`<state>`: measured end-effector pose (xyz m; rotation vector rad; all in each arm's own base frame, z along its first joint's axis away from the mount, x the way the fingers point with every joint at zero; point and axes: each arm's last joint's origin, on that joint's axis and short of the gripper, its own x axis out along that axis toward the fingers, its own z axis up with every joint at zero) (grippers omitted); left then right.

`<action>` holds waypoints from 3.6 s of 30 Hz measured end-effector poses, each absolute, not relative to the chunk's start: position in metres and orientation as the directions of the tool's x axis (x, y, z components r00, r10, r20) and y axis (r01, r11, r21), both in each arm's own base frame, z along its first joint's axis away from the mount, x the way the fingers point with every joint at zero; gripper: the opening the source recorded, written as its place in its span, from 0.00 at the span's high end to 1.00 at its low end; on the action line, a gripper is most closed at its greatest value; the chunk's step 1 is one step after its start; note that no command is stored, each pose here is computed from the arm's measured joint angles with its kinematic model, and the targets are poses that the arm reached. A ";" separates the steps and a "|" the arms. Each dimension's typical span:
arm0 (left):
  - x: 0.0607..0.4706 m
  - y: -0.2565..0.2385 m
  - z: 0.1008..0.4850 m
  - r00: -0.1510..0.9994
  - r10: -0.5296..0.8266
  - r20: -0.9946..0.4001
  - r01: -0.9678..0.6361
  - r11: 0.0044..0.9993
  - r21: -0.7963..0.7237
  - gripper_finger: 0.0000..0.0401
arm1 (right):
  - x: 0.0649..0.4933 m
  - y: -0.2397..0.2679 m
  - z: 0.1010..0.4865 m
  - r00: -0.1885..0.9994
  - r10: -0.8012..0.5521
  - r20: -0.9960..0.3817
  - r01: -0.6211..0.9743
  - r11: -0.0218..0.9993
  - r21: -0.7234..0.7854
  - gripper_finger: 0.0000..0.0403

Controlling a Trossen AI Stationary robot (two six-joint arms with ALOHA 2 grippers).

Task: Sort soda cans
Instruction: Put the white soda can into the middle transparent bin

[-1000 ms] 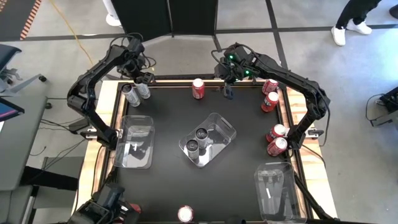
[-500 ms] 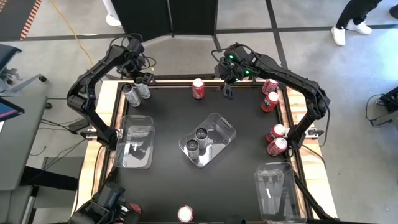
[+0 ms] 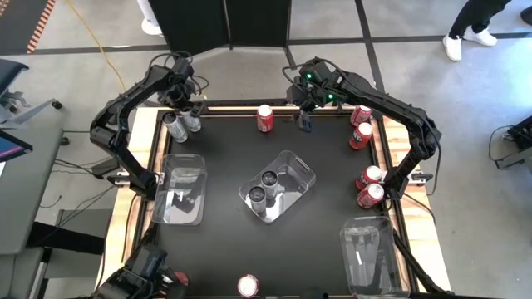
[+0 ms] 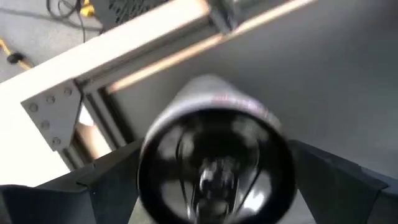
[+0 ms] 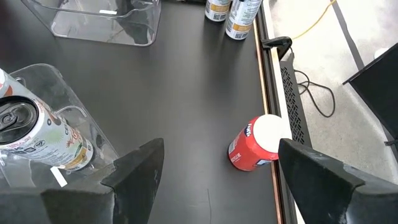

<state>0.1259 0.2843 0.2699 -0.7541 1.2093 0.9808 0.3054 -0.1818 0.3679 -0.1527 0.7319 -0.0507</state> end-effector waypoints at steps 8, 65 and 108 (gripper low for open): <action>0.122 0.283 0.258 0.055 0.182 -0.982 -0.912 0.410 0.025 0.08 | 0.306 -0.182 0.369 0.748 -0.103 -0.655 -0.001 0.988 -0.156 0.18; 0.124 0.286 0.257 0.071 0.214 -0.974 -0.889 0.457 0.036 0.38 | 0.306 -0.182 0.369 0.749 -0.103 -0.654 0.000 0.988 -0.156 0.18; 0.130 0.278 0.262 0.056 0.173 -0.983 -0.839 0.542 0.047 0.38 | 0.306 -0.182 0.369 0.750 -0.104 -0.654 0.001 0.988 -0.156 0.18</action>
